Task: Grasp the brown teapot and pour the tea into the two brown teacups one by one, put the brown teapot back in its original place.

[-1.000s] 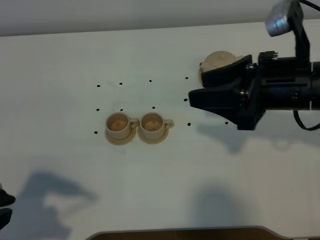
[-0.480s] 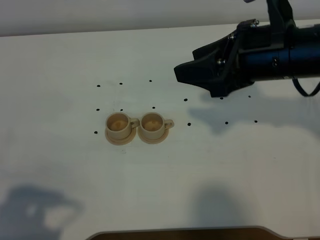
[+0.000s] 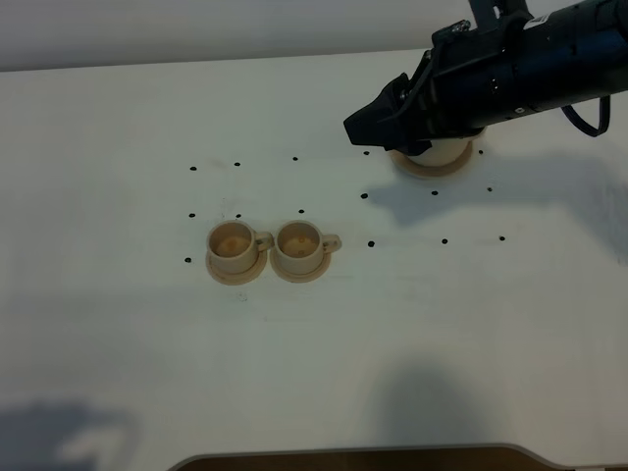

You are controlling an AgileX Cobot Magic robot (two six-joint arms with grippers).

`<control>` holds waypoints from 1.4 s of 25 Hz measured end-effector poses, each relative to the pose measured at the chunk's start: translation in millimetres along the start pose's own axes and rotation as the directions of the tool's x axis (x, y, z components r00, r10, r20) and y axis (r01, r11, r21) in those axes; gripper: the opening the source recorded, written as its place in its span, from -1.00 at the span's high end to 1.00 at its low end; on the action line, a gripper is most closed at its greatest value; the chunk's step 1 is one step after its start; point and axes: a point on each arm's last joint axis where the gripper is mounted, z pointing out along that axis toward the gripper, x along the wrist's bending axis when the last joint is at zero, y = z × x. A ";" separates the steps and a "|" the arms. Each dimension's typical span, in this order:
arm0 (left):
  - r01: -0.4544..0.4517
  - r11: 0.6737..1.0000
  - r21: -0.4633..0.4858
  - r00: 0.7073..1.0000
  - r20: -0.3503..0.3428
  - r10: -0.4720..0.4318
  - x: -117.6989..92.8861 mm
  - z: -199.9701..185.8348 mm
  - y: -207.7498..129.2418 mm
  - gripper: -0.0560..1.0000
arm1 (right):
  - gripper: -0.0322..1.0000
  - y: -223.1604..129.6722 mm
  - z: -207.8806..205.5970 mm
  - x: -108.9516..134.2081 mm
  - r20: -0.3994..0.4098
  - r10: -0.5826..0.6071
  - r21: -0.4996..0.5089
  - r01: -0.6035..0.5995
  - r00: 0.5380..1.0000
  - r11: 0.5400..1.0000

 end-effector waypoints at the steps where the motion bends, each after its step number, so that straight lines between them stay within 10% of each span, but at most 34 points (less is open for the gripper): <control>1: 0.000 1.000 -0.012 1.000 -0.002 0.000 -0.1 -2.0 -1.2 0.03 | -0.12 0.8 1.6 -1.3 0.003 -0.003 0.006 0.003 1.000 1.000; 16: 0.000 1.000 -0.017 1.000 -0.002 0.000 -0.1 -2.8 -2.0 0.03 | -0.12 34.9 25.0 -35.0 0.169 -0.219 0.105 0.204 0.961 0.973; 35: 0.000 1.000 -0.017 1.000 -0.002 0.000 -0.1 -2.8 -2.0 0.03 | -0.02 -8.0 78.8 -134.7 0.297 -0.578 0.467 0.412 0.760 0.782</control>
